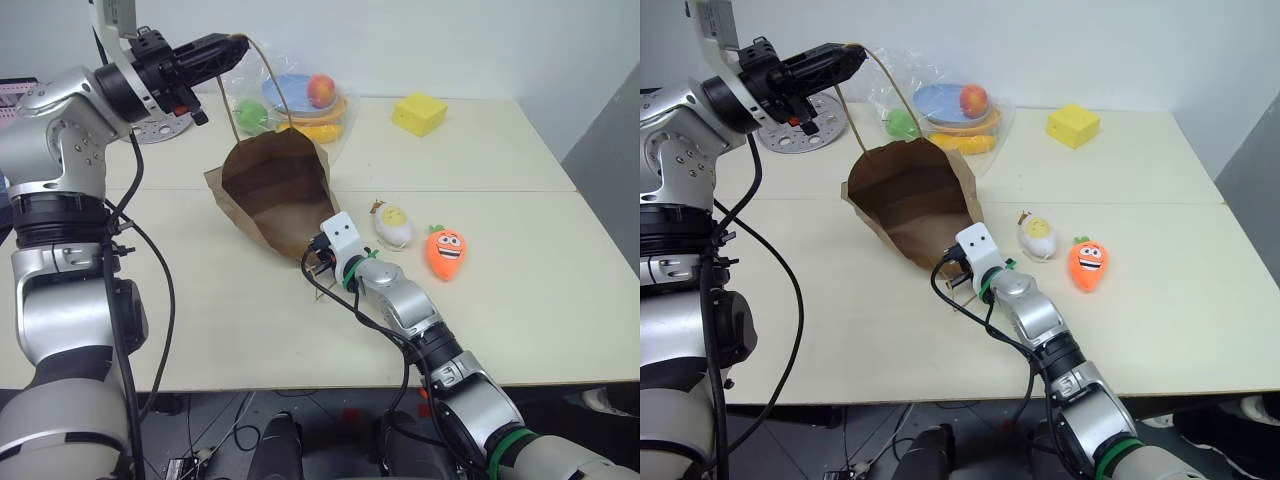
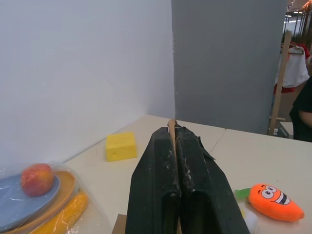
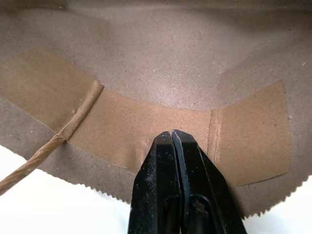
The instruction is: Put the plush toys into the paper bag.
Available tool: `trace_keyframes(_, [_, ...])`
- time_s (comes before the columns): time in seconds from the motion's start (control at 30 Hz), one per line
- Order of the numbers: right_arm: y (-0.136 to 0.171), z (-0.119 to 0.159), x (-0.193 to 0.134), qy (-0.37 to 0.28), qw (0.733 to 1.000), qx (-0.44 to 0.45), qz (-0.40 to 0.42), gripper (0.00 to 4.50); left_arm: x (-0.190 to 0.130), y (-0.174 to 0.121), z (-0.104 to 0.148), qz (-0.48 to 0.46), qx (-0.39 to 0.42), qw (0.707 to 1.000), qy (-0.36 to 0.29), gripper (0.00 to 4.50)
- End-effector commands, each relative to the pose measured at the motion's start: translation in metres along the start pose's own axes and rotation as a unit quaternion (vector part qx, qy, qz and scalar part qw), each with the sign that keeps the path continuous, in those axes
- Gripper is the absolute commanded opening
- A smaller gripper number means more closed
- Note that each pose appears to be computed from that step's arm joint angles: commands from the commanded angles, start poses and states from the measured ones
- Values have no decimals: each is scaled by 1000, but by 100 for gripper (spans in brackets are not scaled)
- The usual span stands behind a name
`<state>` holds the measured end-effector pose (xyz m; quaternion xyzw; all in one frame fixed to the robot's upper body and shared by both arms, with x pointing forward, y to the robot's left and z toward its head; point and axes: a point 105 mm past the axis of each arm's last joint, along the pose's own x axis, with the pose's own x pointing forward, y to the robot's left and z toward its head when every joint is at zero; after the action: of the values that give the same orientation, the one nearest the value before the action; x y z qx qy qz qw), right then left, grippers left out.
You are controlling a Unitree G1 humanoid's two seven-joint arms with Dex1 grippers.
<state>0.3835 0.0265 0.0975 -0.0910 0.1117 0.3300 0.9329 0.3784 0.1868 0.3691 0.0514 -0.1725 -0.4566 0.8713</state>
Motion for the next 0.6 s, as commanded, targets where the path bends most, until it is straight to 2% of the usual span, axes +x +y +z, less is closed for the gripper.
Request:
trace_keyframes(0.03, [-10, -14, -3, 25, 999, 6, -23, 2, 0, 0, 25, 2, 35, 999, -37, 0])
trace_keyframes(0.1, [-6, 1, -4, -11, 1000, 5, -8, 2, 1, -7, 3, -19, 39, 999, -2, 0])
trace_keyframes(0.2, [0, 24, -10, -63, 998, 1, 19, 2, 1, -15, -13, -37, 39, 998, 23, 0])
trace_keyframes(0.4, [11, 82, -52, -183, 979, 24, 81, 2, -2, -23, -35, -58, 47, 995, 58, 0])
trace_keyframes(0.5, [17, 89, -64, -198, 975, 16, 103, 2, -3, -24, -42, -64, 63, 993, 74, 0])
trace_keyframes(0.57, [15, 91, -72, -205, 974, -4, 101, 2, -3, -26, -41, -69, 45, 994, 65, 0])
trace_keyframes(0.6, [13, 93, -82, -213, 972, -9, 101, 19, -2, -26, -41, -70, 41, 995, 63, 0])
